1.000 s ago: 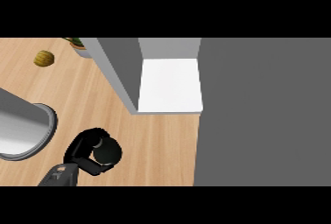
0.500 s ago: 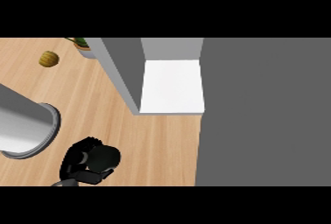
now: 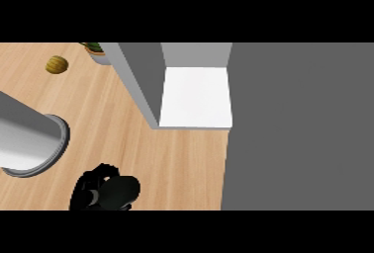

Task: Pick up the wine, place it into the cabinet and close the cabinet

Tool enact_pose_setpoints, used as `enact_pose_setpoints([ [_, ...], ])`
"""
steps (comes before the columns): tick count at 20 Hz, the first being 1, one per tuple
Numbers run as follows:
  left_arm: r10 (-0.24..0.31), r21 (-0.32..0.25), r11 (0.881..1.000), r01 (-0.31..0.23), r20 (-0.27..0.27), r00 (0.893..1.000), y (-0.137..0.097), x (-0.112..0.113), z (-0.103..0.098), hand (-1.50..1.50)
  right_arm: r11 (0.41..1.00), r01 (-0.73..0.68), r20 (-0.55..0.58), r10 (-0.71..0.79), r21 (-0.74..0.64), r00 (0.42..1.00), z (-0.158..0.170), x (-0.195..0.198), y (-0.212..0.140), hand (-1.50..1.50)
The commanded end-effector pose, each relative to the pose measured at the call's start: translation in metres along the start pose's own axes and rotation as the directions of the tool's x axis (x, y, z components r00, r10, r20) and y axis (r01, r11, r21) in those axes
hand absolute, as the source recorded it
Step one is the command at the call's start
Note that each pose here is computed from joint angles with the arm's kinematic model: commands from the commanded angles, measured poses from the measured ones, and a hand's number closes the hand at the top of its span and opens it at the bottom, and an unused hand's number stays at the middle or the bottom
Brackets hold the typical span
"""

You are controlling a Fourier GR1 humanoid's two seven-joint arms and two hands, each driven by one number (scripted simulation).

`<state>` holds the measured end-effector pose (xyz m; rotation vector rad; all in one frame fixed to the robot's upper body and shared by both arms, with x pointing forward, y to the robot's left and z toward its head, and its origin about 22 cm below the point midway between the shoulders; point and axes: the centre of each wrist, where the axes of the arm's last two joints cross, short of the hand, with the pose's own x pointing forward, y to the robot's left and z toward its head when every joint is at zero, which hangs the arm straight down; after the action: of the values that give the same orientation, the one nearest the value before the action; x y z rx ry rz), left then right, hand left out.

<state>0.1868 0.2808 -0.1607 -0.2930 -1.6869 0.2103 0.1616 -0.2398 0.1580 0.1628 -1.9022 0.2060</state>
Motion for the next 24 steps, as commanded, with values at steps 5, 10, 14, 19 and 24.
enact_pose_setpoints([
  [5,0.114,-0.074,0.991,-0.110,0.052,0.992,-0.042,0.044,0.011,1.50,1.000,0.000,0.006,0.000,0.003,1.000,0.001,-0.005,0.010,-1.50],
  [10,0.101,-0.090,0.991,-0.094,0.069,0.993,-0.079,0.085,-0.017,1.50,1.000,0.003,-0.012,-0.003,0.001,1.000,0.006,-0.008,0.000,-1.50],
  [14,0.130,-0.116,0.986,-0.120,0.083,0.988,-0.115,0.099,-0.024,1.50,1.000,0.012,-0.011,-0.012,0.007,1.000,-0.017,-0.010,0.008,-1.50],
  [19,0.091,-0.094,0.992,-0.080,0.120,0.989,-0.117,0.149,-0.051,1.50,1.000,0.004,-0.015,-0.004,0.004,1.000,-0.005,-0.017,-0.004,-1.50],
  [24,0.120,-0.111,0.988,-0.110,0.089,0.989,-0.153,0.159,-0.068,1.50,1.000,0.017,-0.008,-0.017,0.012,1.000,0.012,0.005,-0.013,-1.50],
])
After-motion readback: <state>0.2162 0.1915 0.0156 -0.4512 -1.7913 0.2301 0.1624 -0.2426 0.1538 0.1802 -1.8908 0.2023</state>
